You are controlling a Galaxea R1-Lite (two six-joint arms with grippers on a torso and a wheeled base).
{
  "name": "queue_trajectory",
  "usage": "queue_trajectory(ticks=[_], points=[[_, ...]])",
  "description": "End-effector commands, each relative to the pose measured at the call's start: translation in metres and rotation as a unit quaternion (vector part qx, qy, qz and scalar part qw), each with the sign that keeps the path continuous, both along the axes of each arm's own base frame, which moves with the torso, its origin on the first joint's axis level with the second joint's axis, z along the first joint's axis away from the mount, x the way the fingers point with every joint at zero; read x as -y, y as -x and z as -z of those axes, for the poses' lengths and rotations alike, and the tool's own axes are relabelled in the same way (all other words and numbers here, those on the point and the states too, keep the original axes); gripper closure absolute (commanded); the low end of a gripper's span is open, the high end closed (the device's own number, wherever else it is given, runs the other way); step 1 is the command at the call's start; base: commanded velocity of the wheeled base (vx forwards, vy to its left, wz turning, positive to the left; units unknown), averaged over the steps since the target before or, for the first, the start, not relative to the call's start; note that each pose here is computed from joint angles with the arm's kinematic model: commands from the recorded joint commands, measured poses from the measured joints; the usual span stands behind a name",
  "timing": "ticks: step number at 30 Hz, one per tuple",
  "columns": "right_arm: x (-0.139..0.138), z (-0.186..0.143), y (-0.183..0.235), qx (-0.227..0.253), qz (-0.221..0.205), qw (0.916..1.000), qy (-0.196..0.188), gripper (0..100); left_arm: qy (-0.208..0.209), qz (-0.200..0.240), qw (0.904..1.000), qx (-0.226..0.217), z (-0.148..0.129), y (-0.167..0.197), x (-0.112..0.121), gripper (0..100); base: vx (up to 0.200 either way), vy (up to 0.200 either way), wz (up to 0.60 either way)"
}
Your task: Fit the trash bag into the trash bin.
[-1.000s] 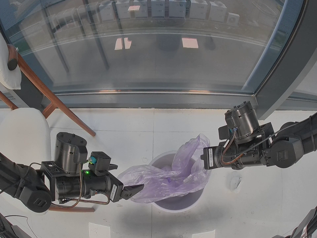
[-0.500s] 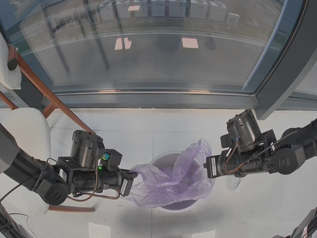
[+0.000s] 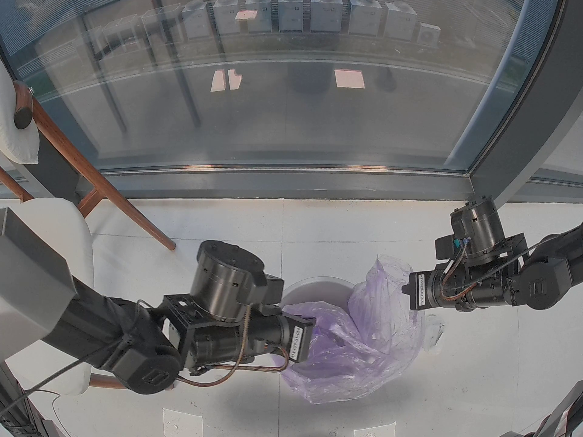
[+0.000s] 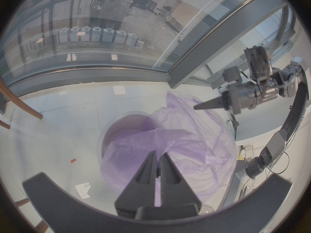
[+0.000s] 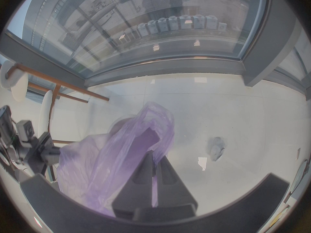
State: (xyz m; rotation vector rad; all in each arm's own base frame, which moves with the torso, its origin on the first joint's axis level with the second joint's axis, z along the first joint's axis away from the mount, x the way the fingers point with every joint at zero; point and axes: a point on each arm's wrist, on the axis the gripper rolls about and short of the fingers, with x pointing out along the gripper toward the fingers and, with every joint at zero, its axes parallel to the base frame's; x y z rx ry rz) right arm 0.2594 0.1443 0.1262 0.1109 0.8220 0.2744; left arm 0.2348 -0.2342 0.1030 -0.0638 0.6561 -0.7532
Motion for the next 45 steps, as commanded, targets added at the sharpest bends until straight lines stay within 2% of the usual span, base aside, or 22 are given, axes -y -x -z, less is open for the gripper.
queue_trajectory(ticks=[1,6,13,16,20,25,31,38,41,45], points=[[0.006,0.003,-0.007,-0.001,0.012,0.9999,0.003,100,-0.010,0.012,0.9998,-0.011,0.013,-0.002,0.014,100,0.000,0.000,0.00],[0.002,0.007,-0.018,-0.002,0.014,0.9999,0.004,100,0.008,0.003,1.0000,0.004,0.028,-0.020,0.022,100,0.000,0.000,0.00],[-0.015,0.019,-0.027,-0.014,0.000,0.9999,0.009,100,-0.013,-0.036,0.9992,-0.011,0.049,-0.033,-0.006,100,0.000,0.000,0.00],[-0.025,0.030,-0.030,-0.024,-0.010,0.9996,0.012,100,-0.022,-0.045,0.9987,-0.012,0.052,-0.037,-0.015,100,0.000,0.000,0.00],[-0.038,0.049,-0.041,-0.013,-0.018,0.9997,0.006,100,-0.017,-0.065,0.9977,-0.008,0.053,-0.046,-0.026,100,0.000,0.000,0.00],[-0.049,0.068,-0.057,0.002,-0.017,0.9998,-0.003,100,-0.002,-0.073,0.9973,0.004,0.069,-0.054,-0.024,100,0.000,0.000,0.00],[-0.061,0.084,-0.081,0.006,-0.015,0.9999,-0.005,100,-0.010,-0.080,0.9967,-0.008,0.085,-0.053,-0.027,100,0.000,0.000,0.00],[-0.052,0.089,-0.077,-0.008,-0.012,0.9999,0.006,100,0.006,-0.132,0.9912,-0.005,0.080,-0.065,-0.040,100,0.000,0.000,0.00],[-0.045,0.077,-0.069,-0.004,-0.013,0.9999,0.000,100,0.016,-0.150,0.9884,0.009,0.076,-0.071,-0.049,100,0.000,0.000,0.00],[-0.031,0.079,-0.056,-0.020,-0.009,0.9997,0.010,100,0.014,-0.168,0.9856,-0.004,0.081,-0.068,-0.060,100,0.000,0.000,0.00]])
